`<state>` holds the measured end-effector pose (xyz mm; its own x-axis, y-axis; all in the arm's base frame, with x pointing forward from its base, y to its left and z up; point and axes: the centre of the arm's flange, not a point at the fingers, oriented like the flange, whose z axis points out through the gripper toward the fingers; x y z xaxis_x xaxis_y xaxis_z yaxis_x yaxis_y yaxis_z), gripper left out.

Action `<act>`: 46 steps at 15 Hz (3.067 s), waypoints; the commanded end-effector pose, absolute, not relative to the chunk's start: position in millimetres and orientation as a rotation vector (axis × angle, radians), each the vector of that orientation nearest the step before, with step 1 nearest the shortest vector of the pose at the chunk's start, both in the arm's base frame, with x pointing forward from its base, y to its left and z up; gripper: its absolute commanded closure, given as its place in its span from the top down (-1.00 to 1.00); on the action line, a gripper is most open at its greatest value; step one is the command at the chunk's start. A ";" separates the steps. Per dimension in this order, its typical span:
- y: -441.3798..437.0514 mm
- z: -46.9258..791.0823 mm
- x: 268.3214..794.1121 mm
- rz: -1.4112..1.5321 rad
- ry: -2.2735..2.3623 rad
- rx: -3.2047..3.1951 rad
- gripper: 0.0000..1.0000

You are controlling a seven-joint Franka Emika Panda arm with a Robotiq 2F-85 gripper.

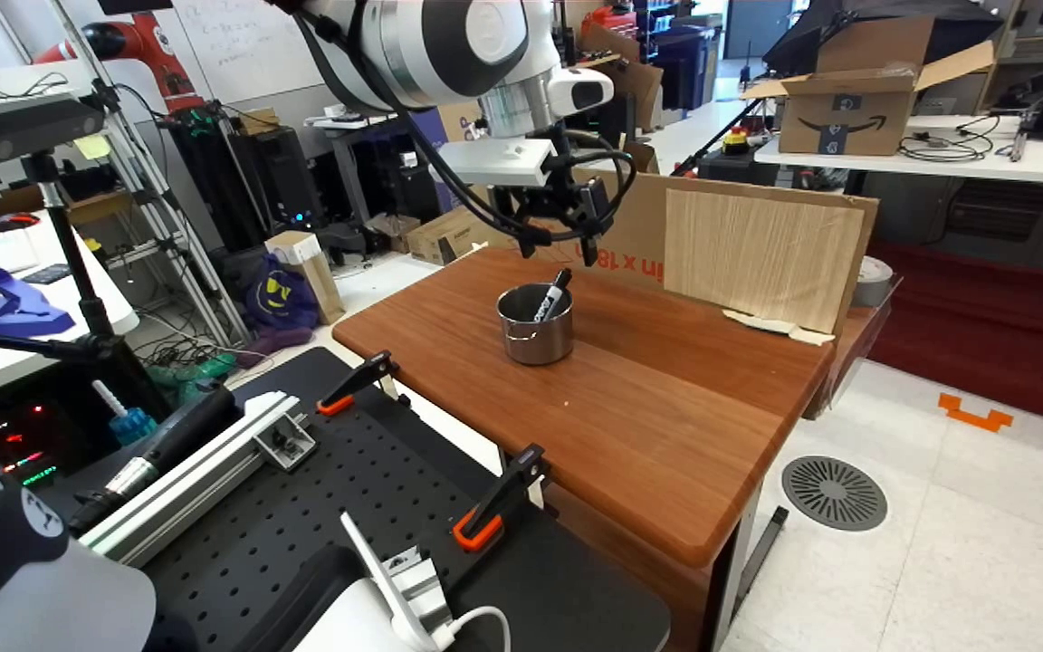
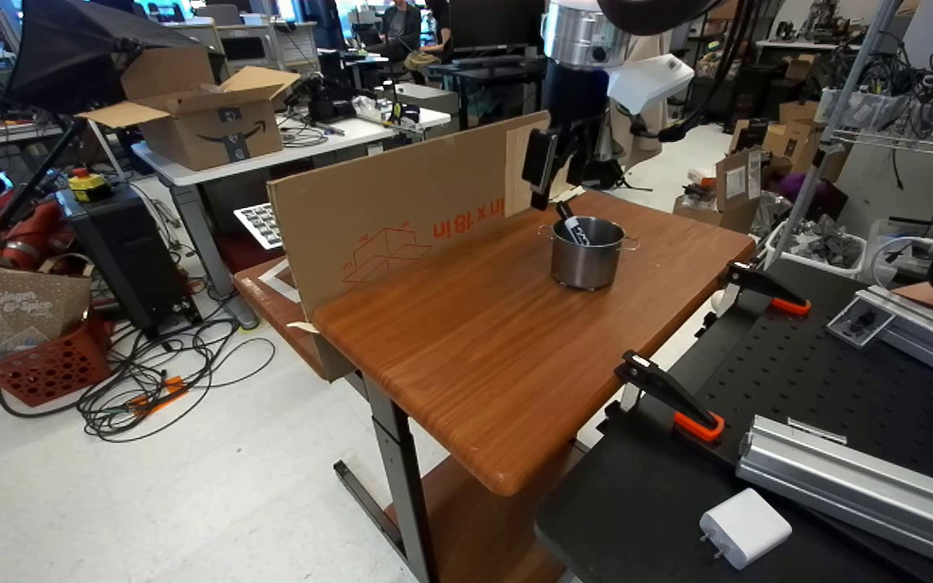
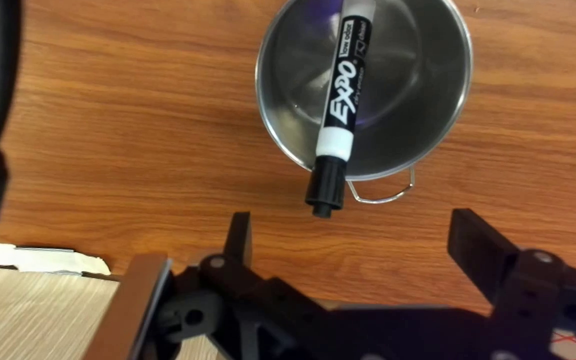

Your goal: Put the marker in the pot on the table

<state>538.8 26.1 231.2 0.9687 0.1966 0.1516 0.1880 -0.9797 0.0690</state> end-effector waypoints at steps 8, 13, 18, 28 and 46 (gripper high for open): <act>16.7 211.3 547.6 0.210 0.411 3.066 0.45; 10.1 212.4 547.9 0.213 0.418 3.072 -0.33; 6.9 214.2 548.7 0.218 0.428 3.077 -0.98; -10.4 236.0 544.6 0.282 0.391 3.172 -0.90; -87.9 304.7 556.3 0.340 0.003 3.193 -0.90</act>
